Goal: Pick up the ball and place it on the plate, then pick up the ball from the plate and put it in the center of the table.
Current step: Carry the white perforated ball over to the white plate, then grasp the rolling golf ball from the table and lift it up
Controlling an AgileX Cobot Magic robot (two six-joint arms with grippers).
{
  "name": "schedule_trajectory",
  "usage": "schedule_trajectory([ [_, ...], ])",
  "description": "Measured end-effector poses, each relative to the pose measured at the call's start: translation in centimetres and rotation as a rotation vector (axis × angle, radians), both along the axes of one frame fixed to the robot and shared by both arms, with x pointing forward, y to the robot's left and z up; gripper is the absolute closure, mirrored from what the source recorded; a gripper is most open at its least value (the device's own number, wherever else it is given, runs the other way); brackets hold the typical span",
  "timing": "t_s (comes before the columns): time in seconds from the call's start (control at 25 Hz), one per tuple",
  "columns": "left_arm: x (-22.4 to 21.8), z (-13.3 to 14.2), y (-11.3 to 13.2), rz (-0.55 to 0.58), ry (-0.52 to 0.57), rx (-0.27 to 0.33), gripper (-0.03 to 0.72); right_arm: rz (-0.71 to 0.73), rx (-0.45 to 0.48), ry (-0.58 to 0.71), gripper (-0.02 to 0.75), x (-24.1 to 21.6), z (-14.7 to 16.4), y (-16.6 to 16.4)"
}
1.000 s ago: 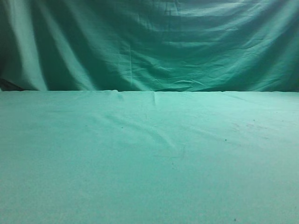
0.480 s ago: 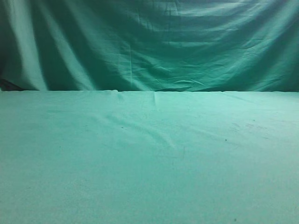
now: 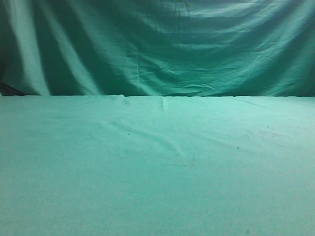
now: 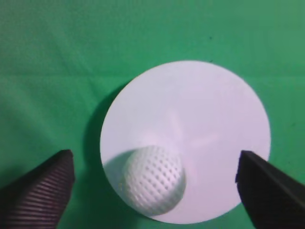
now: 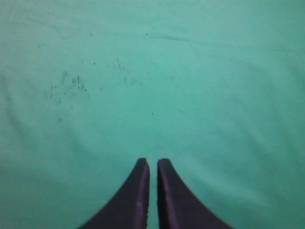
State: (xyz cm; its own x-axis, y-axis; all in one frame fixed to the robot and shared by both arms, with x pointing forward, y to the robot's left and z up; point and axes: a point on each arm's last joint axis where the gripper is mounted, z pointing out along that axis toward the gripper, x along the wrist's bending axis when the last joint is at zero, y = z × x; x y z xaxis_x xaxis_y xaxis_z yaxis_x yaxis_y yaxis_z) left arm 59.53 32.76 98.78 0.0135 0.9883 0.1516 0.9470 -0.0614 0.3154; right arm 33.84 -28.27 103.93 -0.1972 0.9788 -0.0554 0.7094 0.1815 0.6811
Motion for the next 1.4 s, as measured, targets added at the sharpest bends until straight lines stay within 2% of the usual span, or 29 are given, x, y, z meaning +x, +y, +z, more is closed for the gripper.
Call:
schedule_trajectory([
  [0.2, 1.9, 4.3, -1.2, -0.002, -0.046, -0.144, 0.044, 0.000, 0.012, 0.000, 0.689, 0.0, 0.0, 0.1],
  [0.24, 2.3, 5.5, -1.5, -0.020, -0.070, -0.180, 0.094, 0.000, 0.013, 0.001, 0.689, 0.0, 0.0, 0.1],
  [0.32, 2.8, 7.5, -2.2, -0.059, -0.101, -0.247, 0.100, 0.002, 0.017, 0.001, 0.689, 0.0, 0.0, 0.1],
  [0.48, 3.1, 10.4, -3.6, -0.161, -0.147, -0.373, 0.257, 0.044, -0.008, 0.004, 0.689, -0.1, 0.0, 0.2],
  [0.56, 2.7, 11.4, -4.1, -0.208, -0.172, -0.420, 0.406, 0.076, -0.026, 0.021, 0.689, -0.2, 0.1, 0.3],
  [0.6, 2.4, 11.9, -4.3, -0.235, -0.183, -0.428, 0.503, 0.083, -0.027, 0.035, 0.689, -0.4, 0.2, 0.3],
  [0.64, 2.1, 12.5, -4.5, -0.262, -0.199, -0.433, 0.570, 0.090, -0.031, 0.046, 0.689, -0.5, 0.4, 0.3],
  [0.76, 0.5, 14.8, -4.7, -0.309, -0.253, -0.427, 0.688, 0.120, -0.043, 0.076, 0.689, -0.8, 0.9, 0.4],
  [0.88, -1.6, 17.6, -4.8, -0.346, -0.330, -0.409, 0.688, 0.147, -0.051, 0.105, 0.689, -1.1, 1.4, 0.5],
  [1.08, -7.0, 20.5, -5.4, -0.372, -0.469, -0.434, 0.688, 0.189, -0.072, 0.147, 0.689, -1.6, 1.3, 0.7],
  [1.24, -11.3, 19.9, -5.4, -0.373, -0.576, -0.405, 0.688, 0.227, -0.079, 0.145, 0.689, -1.6, 1.3, 1.0],
  [1.4, -15.2, 18.1, -5.4, -0.399, -0.628, -0.356, 0.688, 0.253, -0.077, 0.141, 0.689, -1.7, 1.3, 1.2],
])
